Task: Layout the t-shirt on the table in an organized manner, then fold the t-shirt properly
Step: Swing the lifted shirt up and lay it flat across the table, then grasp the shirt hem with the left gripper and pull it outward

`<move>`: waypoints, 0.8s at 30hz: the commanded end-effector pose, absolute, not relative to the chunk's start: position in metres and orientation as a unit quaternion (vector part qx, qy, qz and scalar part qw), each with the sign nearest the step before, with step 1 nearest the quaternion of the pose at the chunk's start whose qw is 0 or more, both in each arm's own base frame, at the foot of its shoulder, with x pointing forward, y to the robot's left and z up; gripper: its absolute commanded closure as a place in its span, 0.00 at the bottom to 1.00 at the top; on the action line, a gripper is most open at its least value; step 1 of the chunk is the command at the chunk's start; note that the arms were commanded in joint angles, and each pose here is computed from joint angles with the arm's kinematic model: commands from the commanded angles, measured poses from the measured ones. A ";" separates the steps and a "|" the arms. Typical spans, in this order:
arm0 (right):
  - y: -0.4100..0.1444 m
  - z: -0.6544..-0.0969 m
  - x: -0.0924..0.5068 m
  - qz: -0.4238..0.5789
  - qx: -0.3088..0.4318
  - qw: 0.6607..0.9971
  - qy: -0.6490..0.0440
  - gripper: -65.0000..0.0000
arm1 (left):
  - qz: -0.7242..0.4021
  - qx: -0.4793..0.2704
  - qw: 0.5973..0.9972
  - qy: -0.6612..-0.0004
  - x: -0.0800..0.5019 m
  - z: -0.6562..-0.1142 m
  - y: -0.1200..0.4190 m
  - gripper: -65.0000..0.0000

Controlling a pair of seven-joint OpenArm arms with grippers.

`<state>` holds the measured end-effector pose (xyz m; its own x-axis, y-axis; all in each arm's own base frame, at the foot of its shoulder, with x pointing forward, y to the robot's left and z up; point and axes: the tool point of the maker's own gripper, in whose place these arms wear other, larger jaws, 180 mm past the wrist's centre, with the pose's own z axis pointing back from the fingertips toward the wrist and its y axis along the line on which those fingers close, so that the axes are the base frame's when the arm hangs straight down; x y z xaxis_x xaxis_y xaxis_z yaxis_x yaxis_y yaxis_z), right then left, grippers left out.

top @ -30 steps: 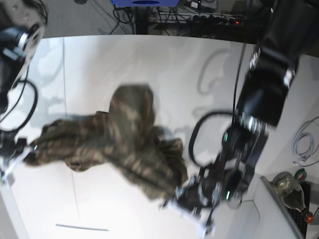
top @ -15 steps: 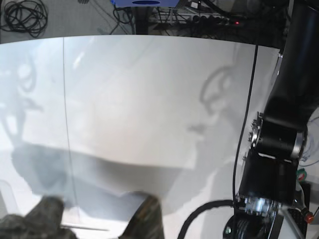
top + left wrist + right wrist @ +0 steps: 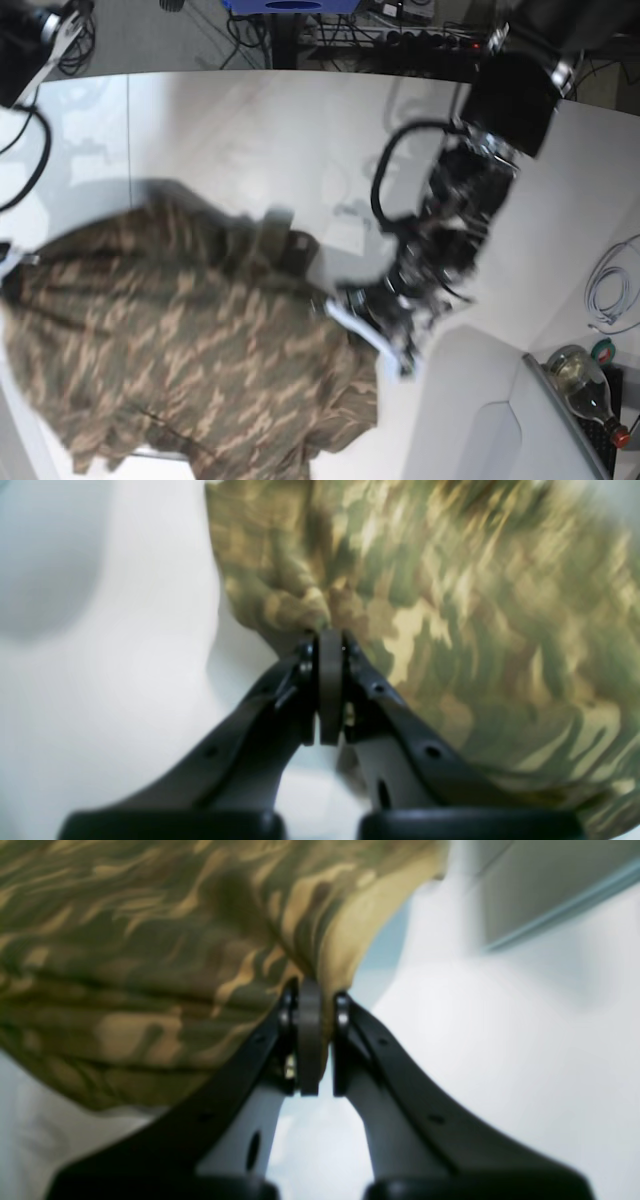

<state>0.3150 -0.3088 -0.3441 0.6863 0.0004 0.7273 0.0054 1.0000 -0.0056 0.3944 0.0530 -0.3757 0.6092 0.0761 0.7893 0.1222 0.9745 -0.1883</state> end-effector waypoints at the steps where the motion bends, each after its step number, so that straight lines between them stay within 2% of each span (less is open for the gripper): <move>1: -0.315 -0.343 0.314 -0.008 -0.004 0.912 -0.410 1.00 | -0.028 -0.107 0.876 -0.469 0.399 -0.366 0.045 1.00; 7: -0.303 -0.407 0.270 -0.040 0.034 0.936 -0.348 1.00 | -0.053 -0.066 0.891 -0.447 0.354 -0.414 0.046 1.00; 20: -0.303 -0.438 0.244 -0.058 0.049 0.950 -0.303 1.00 | -0.049 -0.051 0.925 -0.374 0.302 -0.469 0.059 1.00; 21: -0.303 -0.439 0.242 -0.058 0.048 0.951 -0.300 1.00 | -0.048 -0.052 0.926 -0.372 0.298 -0.471 0.060 0.97; 24: -0.304 -0.442 0.233 -0.057 0.045 0.954 -0.292 1.00 | -0.019 -0.043 0.926 -0.374 0.293 -0.469 0.079 0.68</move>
